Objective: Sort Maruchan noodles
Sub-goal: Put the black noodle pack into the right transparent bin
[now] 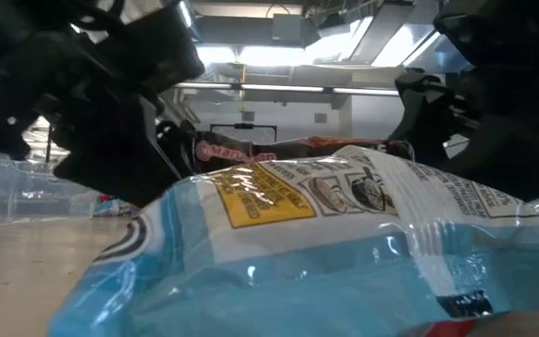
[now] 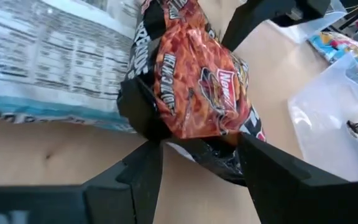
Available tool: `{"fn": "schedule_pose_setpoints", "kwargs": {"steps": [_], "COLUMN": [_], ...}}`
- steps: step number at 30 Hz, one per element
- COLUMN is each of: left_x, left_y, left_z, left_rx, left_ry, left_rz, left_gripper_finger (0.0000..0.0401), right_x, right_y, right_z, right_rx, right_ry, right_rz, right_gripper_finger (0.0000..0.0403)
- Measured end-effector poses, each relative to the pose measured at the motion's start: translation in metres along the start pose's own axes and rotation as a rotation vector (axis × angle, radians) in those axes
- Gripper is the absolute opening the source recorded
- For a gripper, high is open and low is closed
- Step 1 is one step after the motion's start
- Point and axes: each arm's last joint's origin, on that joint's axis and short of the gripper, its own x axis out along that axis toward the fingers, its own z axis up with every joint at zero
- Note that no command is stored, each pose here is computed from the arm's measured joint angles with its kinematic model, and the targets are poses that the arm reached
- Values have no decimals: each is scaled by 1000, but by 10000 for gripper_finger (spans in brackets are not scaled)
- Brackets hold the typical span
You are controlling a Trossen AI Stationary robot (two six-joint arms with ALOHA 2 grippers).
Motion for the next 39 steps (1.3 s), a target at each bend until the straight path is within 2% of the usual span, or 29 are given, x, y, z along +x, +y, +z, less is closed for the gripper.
{"fn": "schedule_pose_setpoints", "kwargs": {"steps": [4, 10, 18, 22, 31, 34, 39], "left_x": [4, 6, 5, 4, 4, 4, 3], "left_y": [7, 11, 8, 8, 7, 7, 7], "left_z": [3, 7, 14, 15, 20, 20, 21], "left_rx": [-20, -43, -66, -71, -89, -90, -91], "left_ry": [-8, -27, -84, -92, -131, -132, -127], "left_rz": [12, -2, -37, -40, -51, -50, -61], "left_gripper_finger": [206, 206, 206, 206, 206, 206, 206], "right_x": [1, 0, 2, 3, 8, 8, 6], "right_y": [-3, -5, -8, -10, -17, -17, -15], "right_z": [4, 11, 16, 18, 17, 17, 17], "right_rx": [-39, -159, -330, -327, -306, -349, -411], "right_ry": [-31, -76, -130, -155, -148, -143, -128], "right_rz": [-27, -92, -40, -29, -22, -39, -71], "right_gripper_finger": [198, 198, 198, 202, 247, 233, 161]}}
